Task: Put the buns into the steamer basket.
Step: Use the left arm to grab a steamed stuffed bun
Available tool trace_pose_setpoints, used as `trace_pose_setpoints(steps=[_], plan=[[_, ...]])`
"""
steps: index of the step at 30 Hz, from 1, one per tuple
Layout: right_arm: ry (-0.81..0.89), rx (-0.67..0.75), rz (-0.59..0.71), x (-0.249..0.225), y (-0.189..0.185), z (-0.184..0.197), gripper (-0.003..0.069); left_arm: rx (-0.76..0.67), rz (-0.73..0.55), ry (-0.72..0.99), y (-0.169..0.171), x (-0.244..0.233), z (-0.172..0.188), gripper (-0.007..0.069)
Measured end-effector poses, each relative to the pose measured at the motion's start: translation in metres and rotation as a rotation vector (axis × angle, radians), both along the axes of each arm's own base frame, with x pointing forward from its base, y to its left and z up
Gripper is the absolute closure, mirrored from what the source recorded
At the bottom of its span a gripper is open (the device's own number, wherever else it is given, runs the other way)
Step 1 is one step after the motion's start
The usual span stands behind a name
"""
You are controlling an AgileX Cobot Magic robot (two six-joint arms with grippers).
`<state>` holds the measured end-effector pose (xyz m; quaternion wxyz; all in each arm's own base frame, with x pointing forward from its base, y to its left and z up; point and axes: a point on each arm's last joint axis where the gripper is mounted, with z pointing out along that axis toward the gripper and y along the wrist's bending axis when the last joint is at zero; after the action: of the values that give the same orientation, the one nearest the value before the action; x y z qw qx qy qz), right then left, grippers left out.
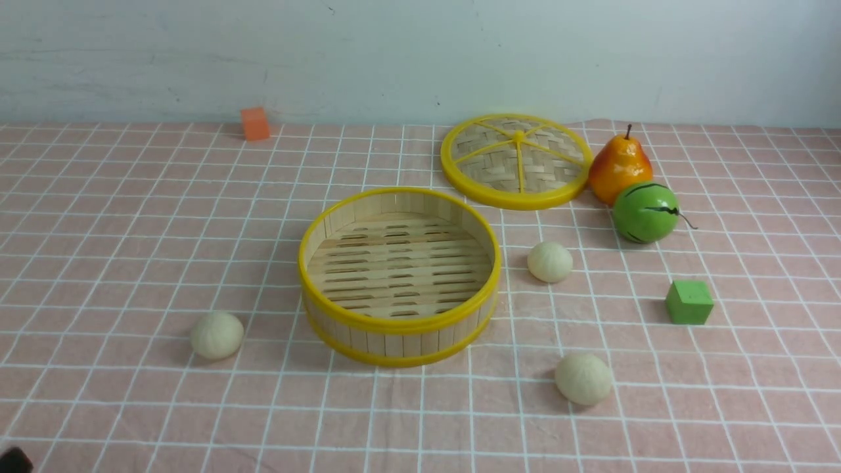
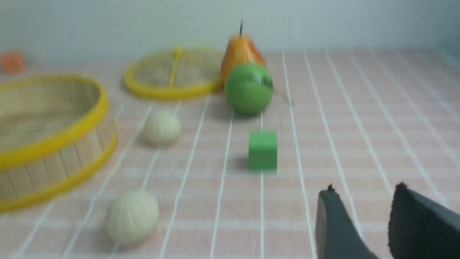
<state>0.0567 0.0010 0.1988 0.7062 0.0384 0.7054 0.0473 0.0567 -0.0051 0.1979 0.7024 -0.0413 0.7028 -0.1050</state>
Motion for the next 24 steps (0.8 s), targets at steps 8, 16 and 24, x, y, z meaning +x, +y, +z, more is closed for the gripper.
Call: trace_pose_setpoints(steps=[8,16,24], plan=[[-0.379,0.302,-0.003,-0.007,-0.005,0.033,0.042,-0.113,-0.007,-0.396,0.002,-0.008,0.036,0.0388],[-0.434,0.433,0.017,-0.008,-0.007,0.047,0.0467,-0.365,-0.037,-0.531,0.007,-0.021,0.08,0.055],[-0.116,0.18,0.002,0.023,-0.001,0.118,0.0674,-0.223,-0.013,-0.214,-0.002,0.018,0.159,0.0639]])
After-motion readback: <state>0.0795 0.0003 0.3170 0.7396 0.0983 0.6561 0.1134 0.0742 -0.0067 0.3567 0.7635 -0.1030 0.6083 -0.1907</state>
